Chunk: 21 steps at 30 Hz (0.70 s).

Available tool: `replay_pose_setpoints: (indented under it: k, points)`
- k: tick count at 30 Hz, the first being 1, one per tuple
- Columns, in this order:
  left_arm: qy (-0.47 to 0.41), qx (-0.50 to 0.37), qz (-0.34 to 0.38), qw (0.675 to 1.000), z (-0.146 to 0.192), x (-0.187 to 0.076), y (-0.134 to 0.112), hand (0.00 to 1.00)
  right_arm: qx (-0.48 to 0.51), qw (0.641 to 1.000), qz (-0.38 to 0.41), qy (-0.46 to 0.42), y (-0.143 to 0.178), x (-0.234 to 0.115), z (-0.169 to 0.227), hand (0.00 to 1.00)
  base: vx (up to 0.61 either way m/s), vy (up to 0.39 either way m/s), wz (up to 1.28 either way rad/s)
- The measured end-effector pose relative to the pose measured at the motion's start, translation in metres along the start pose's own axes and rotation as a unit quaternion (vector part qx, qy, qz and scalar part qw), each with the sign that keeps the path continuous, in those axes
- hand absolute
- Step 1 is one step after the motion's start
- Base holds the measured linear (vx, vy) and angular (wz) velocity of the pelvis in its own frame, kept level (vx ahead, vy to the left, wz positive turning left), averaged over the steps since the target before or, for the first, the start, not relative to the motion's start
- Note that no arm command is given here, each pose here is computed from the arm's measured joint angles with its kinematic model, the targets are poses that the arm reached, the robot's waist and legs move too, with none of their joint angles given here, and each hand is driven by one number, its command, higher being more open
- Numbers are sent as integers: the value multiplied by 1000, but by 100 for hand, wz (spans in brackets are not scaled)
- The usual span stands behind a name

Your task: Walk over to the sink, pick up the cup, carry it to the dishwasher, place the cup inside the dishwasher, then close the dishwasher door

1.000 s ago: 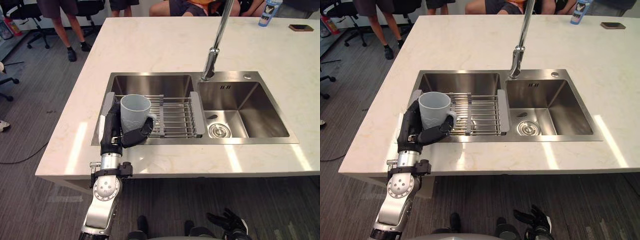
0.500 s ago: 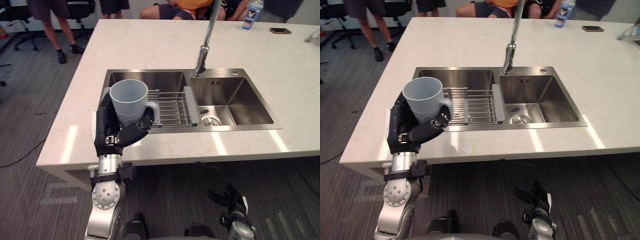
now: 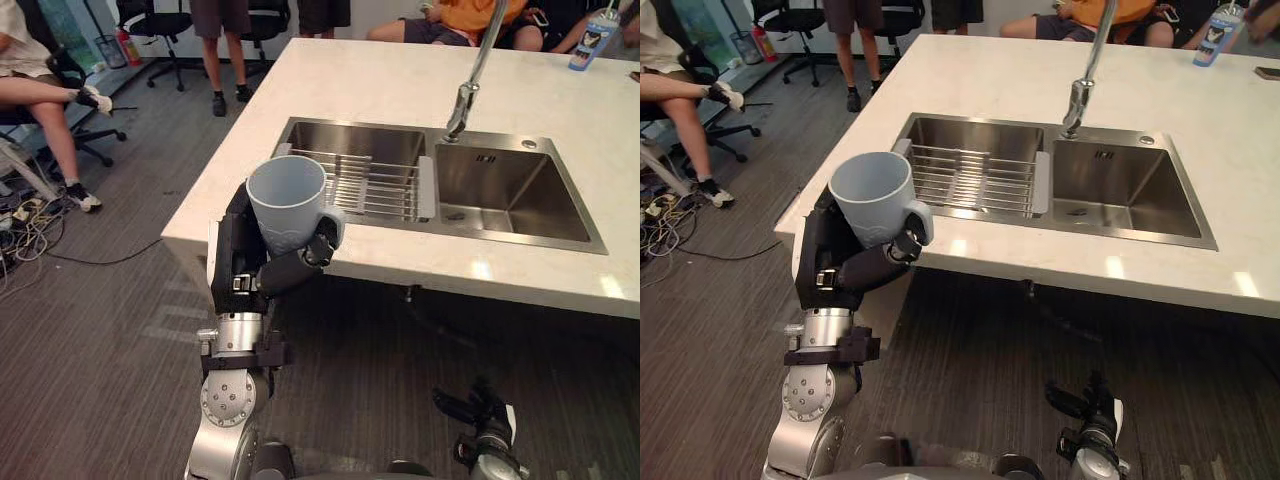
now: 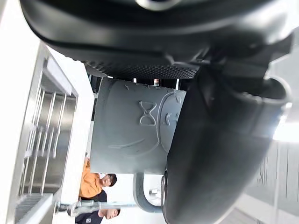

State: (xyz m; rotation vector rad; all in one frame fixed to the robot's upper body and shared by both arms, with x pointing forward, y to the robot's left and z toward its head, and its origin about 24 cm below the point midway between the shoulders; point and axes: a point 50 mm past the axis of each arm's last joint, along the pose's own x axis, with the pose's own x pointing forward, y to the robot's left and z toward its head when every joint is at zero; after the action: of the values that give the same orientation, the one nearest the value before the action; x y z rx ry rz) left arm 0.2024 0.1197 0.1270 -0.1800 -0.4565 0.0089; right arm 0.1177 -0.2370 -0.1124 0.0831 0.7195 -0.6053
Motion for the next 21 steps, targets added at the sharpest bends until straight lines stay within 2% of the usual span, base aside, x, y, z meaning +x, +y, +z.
replay_pose_setpoints:
  k: [5, 9, 15, 21]
  points:
    - [76, 30, 12, 997, -32, -6, 13, 30, -3, 999, 9, 52, 6, -1, -22, 90, -23, 199, 6]
    - [83, 41, 11, 996, -33, -7, 17, 30, -3, 998, 14, 60, 10, 1, -23, 90, 16, 108, -7]
    - [89, 42, 18, 995, -35, -10, 20, 30, -6, 998, 16, 53, 11, 5, -18, 90, -36, -36, 9]
    - [97, 24, 44, 994, -36, -16, 20, 30, -19, 999, 11, 43, 13, 5, -14, 90, -121, -48, 79]
